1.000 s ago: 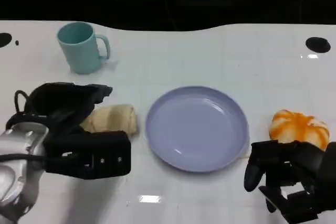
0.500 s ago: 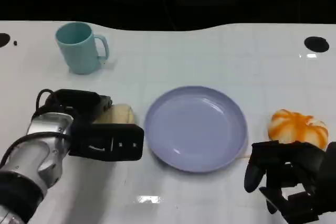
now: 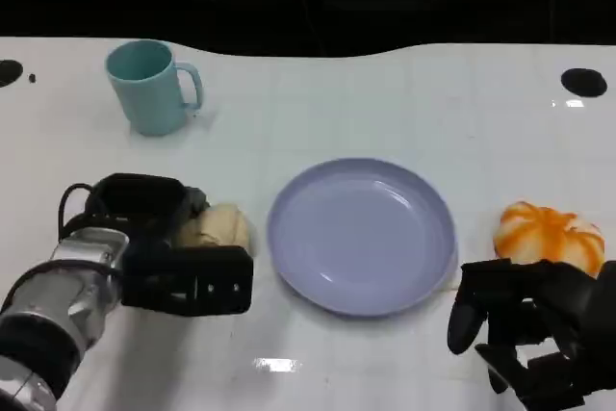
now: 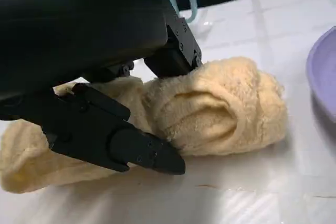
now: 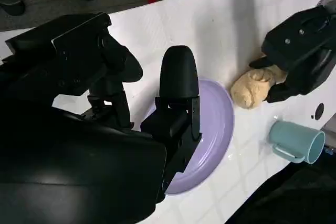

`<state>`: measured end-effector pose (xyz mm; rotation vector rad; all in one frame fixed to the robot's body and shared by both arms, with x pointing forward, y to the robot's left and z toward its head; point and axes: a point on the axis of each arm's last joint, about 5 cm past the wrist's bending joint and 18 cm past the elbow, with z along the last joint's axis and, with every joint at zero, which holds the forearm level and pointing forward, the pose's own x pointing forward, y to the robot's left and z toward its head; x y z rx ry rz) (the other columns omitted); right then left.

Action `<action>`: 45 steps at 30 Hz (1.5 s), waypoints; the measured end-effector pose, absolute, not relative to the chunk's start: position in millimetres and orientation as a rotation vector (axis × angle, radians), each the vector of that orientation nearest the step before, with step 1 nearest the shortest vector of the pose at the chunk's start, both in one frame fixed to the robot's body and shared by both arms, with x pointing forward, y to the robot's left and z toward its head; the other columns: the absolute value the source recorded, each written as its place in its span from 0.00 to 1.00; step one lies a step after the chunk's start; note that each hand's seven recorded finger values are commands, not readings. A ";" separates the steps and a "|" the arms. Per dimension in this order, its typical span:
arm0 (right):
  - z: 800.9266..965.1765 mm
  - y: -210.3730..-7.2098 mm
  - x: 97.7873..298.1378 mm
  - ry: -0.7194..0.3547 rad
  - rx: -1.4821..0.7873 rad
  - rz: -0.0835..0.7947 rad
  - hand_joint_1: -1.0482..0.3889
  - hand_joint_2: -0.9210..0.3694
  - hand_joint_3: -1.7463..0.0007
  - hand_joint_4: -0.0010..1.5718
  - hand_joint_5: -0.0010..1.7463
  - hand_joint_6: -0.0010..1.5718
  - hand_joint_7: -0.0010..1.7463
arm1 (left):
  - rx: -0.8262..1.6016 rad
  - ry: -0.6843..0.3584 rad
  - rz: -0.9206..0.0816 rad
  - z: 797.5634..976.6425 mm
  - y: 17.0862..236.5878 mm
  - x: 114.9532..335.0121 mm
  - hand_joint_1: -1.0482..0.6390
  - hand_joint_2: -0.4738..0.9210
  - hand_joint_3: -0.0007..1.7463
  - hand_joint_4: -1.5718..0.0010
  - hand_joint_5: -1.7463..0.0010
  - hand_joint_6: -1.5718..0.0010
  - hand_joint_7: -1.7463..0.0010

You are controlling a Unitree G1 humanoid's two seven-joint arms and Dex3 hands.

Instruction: Grasp the towel on the left side of the plate with the left hand and place it into the plate.

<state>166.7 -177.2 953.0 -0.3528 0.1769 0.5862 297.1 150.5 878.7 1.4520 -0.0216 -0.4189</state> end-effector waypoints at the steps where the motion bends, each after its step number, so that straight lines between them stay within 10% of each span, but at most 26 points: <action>1: 953.0 -177.2 166.7 0.177 -0.353 0.586 0.76 0.25 0.40 0.44 0.96 0.44 0.81 | 1.449 -0.048 -0.405 877.9 150.6 296.6 0.48 1.00 0.10 0.46 0.00 0.47 0.36; 7: 952.9 -177.8 166.7 0.184 -0.355 0.584 0.76 0.24 0.40 0.44 0.96 0.44 0.81 | 1.433 -0.190 -0.335 880.0 151.1 294.5 0.48 1.00 0.12 0.46 0.00 0.64 0.02; 18: 953.3 -178.5 166.8 0.185 -0.357 0.586 0.76 0.24 0.40 0.44 0.96 0.43 0.81 | 1.289 -0.396 -0.193 913.9 135.7 298.7 0.48 0.81 0.38 0.43 0.00 0.62 0.02; 38: 953.2 -178.4 166.7 0.185 -0.358 0.594 0.76 0.25 0.40 0.44 0.97 0.44 0.81 | 1.119 -0.521 -0.407 941.4 55.0 285.9 0.49 0.73 0.51 0.44 0.00 0.60 0.02; 41: 953.2 -178.4 166.7 0.184 -0.357 0.595 0.76 0.25 0.40 0.44 0.97 0.44 0.81 | 1.118 -0.502 -0.442 941.5 47.8 285.7 0.49 0.77 0.40 0.47 0.00 0.56 0.19; 45: 953.3 -178.4 166.7 0.184 -0.357 0.595 0.76 0.25 0.39 0.44 0.97 0.44 0.82 | 1.105 -0.449 -0.523 941.0 41.7 284.4 0.44 0.98 0.08 0.62 0.20 0.52 0.76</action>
